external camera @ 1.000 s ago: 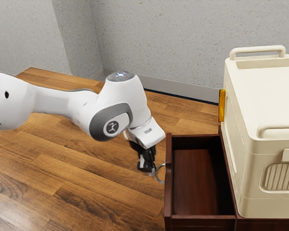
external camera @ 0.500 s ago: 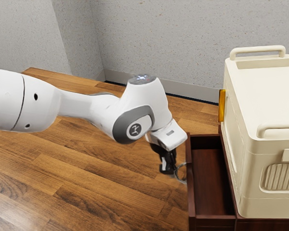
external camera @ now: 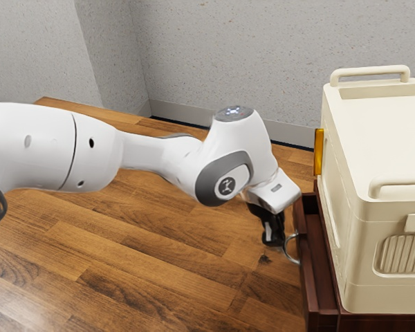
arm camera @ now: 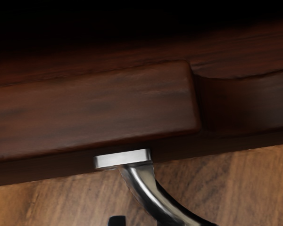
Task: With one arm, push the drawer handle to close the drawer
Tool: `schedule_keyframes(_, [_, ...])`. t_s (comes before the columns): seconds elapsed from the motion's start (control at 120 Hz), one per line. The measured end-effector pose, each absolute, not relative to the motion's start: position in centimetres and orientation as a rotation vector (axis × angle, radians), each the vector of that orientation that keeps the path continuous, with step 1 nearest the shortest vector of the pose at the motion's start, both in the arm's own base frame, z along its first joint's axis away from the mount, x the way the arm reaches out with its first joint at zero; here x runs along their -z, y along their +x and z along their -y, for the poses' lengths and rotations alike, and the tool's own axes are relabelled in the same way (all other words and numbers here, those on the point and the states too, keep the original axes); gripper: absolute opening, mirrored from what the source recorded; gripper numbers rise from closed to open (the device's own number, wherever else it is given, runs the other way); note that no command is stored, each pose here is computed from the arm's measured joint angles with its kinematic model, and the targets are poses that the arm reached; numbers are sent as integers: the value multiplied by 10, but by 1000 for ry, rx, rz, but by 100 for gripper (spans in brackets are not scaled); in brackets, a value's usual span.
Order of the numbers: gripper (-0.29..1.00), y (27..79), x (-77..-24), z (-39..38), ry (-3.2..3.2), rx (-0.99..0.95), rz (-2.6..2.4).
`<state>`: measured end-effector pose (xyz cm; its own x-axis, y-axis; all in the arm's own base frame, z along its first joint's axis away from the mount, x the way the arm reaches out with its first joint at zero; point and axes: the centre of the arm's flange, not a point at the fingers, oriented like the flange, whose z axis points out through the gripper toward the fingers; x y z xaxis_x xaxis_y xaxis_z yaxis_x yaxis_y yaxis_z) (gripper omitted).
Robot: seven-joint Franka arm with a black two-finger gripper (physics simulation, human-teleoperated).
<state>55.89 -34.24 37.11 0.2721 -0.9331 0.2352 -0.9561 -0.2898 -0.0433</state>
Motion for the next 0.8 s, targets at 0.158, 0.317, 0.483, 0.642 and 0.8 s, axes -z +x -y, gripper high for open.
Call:
schedule_keyframes(0.158, [1,567,-367,360,2399,-374,1804])
schedule_keyframes(0.317, [1,574,-370,376,2377,-428,1804])
schedule_keyframes(0.483, [1,560,-373,364,2384,-414,1772])
schedule_keyframes(0.642, [9,533,-375,294,2465,-332,1642])
schedule_keyframes(0.8, [37,559,-448,146,2669,-280,1234])
